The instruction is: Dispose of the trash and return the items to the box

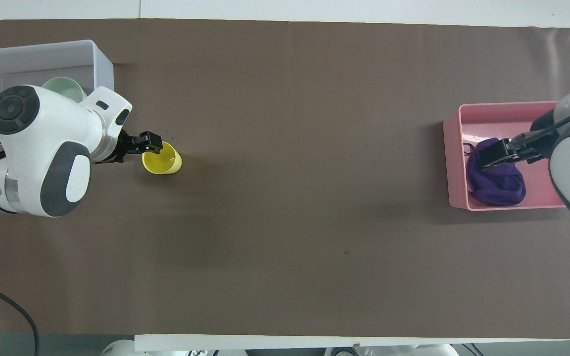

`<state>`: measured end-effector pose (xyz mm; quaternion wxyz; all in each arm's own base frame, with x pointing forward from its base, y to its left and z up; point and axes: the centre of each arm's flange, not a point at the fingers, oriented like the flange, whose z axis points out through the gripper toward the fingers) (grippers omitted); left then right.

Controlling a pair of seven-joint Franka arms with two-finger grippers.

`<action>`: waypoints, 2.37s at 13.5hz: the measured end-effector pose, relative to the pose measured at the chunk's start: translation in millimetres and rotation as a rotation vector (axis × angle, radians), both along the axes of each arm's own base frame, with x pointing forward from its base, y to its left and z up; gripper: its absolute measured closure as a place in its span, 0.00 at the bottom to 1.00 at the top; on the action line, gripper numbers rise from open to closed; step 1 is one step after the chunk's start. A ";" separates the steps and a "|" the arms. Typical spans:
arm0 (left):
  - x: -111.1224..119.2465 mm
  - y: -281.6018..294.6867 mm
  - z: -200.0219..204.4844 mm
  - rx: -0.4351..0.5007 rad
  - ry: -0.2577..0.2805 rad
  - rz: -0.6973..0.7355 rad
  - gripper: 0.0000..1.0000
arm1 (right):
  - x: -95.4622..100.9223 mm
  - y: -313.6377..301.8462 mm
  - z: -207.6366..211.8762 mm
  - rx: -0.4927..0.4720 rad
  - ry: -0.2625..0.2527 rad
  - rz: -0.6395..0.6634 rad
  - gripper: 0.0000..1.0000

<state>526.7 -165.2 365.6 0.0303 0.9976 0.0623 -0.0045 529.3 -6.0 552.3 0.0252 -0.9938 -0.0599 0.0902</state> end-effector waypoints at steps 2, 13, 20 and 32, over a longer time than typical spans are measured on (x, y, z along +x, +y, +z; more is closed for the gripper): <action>-6.0 0.2 -10.6 -0.003 -0.017 0.014 0.51 | -6.1 -0.7 27.9 0.000 0.016 0.001 0.00; 62.8 11.6 142.9 -0.023 -0.048 0.100 0.96 | -15.0 -1.1 66.3 0.001 0.035 0.004 0.00; 133.2 212.0 93.1 -0.008 -0.123 0.296 0.96 | -15.9 -2.3 58.2 0.001 0.054 0.001 0.00; 122.2 179.7 92.2 -0.011 -0.161 0.155 0.09 | -16.6 -2.5 57.1 0.001 0.057 0.001 0.00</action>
